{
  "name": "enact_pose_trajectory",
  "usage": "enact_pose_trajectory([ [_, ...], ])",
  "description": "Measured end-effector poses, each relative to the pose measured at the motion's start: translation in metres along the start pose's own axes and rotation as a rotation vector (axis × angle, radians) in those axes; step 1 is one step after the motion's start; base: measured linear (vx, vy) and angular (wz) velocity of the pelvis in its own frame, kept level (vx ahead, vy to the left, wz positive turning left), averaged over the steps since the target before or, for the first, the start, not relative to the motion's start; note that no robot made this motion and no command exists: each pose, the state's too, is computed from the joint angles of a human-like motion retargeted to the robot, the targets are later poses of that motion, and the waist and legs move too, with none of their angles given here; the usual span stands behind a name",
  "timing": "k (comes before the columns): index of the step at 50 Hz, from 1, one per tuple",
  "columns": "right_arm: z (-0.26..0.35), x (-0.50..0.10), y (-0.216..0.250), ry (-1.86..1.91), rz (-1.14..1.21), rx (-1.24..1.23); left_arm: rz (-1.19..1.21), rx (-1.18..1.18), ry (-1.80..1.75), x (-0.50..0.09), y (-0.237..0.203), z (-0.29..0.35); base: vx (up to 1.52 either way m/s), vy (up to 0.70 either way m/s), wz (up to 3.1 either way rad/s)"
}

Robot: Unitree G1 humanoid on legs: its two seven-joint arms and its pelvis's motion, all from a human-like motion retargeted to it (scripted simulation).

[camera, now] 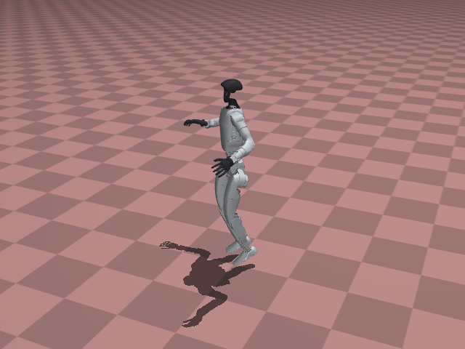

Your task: Sport exercise

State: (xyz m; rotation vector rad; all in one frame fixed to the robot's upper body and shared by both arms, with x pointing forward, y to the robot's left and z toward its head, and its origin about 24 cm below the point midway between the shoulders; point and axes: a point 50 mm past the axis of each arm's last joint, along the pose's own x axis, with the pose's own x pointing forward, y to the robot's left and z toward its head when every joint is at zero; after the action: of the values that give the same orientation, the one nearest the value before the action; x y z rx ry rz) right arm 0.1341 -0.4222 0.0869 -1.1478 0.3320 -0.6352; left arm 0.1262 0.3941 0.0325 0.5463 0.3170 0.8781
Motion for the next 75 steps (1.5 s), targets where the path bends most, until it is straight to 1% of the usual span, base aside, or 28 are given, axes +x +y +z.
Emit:
enact_pose_trajectory([
  [3, -0.004, -0.026, 0.068, 0.093, 0.211, 0.113, -0.149, -0.085, 0.155, -0.024, -0.047, -0.029, -0.04, 0.01, -0.25],
  [5, 0.006, -0.044, 0.108, 0.115, 0.359, 0.180, -0.277, -0.138, 0.221, -0.040, -0.076, -0.038, -0.06, 0.02, -0.30],
  [8, 0.041, -0.066, 0.162, 0.078, 0.593, 0.268, -0.532, -0.187, 0.261, -0.061, -0.121, -0.036, -0.06, 0.03, -0.14],
  [10, 0.074, -0.079, 0.190, 0.010, 0.734, 0.313, -0.718, -0.172, 0.258, -0.078, -0.153, -0.029, -0.06, 0.04, 0.13],
  [13, 0.115, -0.089, 0.205, -0.120, 0.862, 0.375, -0.940, -0.133, 0.193, -0.098, -0.183, -0.014, 0.00, 0.04, 0.00],
  [16, 0.128, -0.101, 0.204, -0.178, 0.943, 0.442, -1.034, -0.157, 0.186, -0.114, -0.188, -0.011, 0.01, 0.02, -0.19],
  [19, 0.130, -0.105, 0.201, -0.188, 0.975, 0.489, -1.041, -0.205, 0.207, -0.117, -0.183, -0.011, -0.01, 0.02, -0.21],
  [22, 0.130, -0.102, 0.194, -0.193, 0.958, 0.520, -1.011, -0.223, 0.229, -0.113, -0.176, -0.015, -0.04, -0.01, -0.21],
  [29, 0.136, -0.078, 0.178, -0.241, 0.840, 0.495, -0.947, -0.143, 0.219, -0.094, -0.162, -0.022, -0.06, -0.03, -0.25],
  [33, 0.139, -0.074, 0.185, -0.245, 0.807, 0.430, -0.943, -0.093, 0.276, -0.098, -0.169, -0.034, -0.11, -0.04, 0.21],
  [37, 0.136, -0.079, 0.197, -0.205, 0.812, 0.430, -0.960, -0.078, 0.329, -0.108, -0.179, -0.044, -0.03, 0.00, 0.17],
  [42, 0.119, -0.095, 0.206, -0.114, 0.849, 0.455, -0.945, -0.099, 0.372, -0.117, -0.177, -0.052, 0.12, 0.05, -0.44],
  [49, 0.076, -0.113, 0.219, 0.085, 0.892, 0.396, -0.775, -0.151, 0.501, -0.112, -0.166, -0.071, 0.03, 0.00, -0.09],
  [58, 0.031, -0.111, 0.216, 0.253, 0.859, 0.267, -0.644, -0.062, 0.543, -0.087, -0.142, -0.086, -0.01, -0.01, -0.03],
  [65, 0.011, -0.110, 0.222, 0.349, 0.897, 0.132, -0.656, 0.102, 0.543, -0.071, -0.132, -0.093, -0.08, -0.06, -0.08],
  [68, 0.010, -0.114, 0.230, 0.386, 0.921, 0.108, -0.697, 0.160, 0.585, -0.079, -0.140, -0.100, -0.10, -0.05, 0.05],
  [75, 0.016, -0.114, 0.238, 0.424, 0.939, 0.144, -0.808, 0.238, 0.619, -0.094, -0.158, -0.104, -0.07, -0.02, -0.08],
])
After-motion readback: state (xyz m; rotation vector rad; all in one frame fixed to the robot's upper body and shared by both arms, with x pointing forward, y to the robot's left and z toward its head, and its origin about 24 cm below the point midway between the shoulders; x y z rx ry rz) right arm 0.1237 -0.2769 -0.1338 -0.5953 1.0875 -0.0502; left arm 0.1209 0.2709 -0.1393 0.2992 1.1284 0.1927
